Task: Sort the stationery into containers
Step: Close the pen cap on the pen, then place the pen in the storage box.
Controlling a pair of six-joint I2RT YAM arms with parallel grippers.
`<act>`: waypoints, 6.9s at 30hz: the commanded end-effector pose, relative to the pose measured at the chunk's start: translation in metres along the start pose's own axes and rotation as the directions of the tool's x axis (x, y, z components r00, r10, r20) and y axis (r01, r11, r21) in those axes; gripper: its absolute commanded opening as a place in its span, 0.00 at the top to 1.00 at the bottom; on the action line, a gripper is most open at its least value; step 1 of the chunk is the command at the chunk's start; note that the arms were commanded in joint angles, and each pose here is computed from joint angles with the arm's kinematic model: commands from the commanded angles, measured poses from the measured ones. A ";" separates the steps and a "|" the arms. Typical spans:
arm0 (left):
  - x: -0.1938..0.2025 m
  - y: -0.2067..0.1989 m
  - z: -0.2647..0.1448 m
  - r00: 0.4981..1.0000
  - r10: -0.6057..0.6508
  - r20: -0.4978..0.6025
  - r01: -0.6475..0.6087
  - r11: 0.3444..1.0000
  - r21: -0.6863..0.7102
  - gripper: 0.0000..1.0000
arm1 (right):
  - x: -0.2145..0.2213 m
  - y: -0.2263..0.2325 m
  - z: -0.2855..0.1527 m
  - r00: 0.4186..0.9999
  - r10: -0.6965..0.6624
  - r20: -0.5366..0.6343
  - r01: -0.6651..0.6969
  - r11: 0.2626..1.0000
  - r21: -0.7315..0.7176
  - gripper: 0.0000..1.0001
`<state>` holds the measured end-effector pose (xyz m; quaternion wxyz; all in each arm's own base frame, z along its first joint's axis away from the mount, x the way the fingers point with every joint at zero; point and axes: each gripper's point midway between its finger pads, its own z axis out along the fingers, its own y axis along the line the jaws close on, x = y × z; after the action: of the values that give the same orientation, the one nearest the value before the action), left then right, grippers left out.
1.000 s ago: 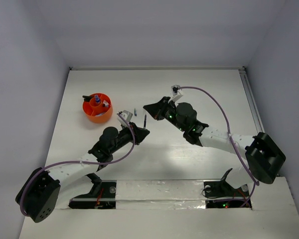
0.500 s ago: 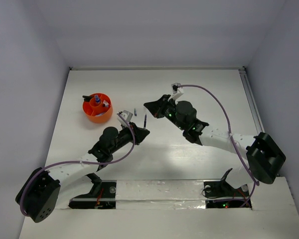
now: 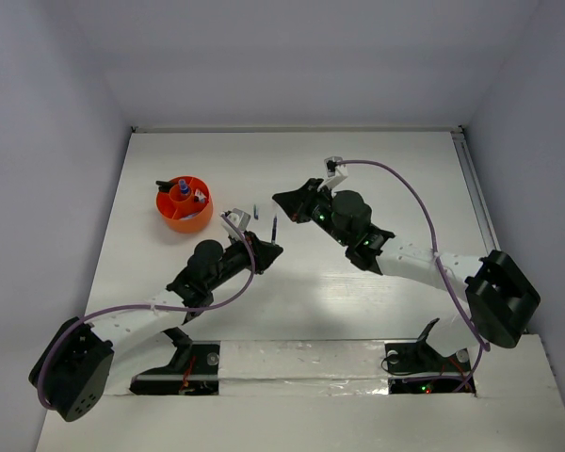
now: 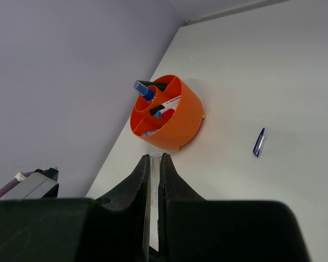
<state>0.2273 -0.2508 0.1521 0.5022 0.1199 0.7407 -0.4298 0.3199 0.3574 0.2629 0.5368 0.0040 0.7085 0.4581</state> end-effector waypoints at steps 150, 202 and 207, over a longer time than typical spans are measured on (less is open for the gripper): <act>-0.061 -0.092 -0.058 0.995 -0.053 0.082 0.024 0.945 0.325 1.00 | 0.004 0.127 -0.066 0.886 -0.301 -0.353 0.027 0.794 -0.608 0.46; -0.214 -0.029 -0.201 0.829 0.290 0.478 -0.050 0.890 -0.453 0.01 | 0.078 0.141 0.207 0.953 -0.302 0.018 0.279 0.856 -0.434 1.00; -0.209 -0.021 -0.196 0.831 0.311 0.462 -0.063 0.877 -0.477 0.01 | 0.094 0.140 0.224 0.928 -0.368 0.065 0.362 0.840 -0.404 1.00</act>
<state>0.1824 -0.0670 0.3573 0.7220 -0.0399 0.6521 -0.2276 0.3797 0.6223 0.2578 0.5471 -0.2480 0.6174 0.5080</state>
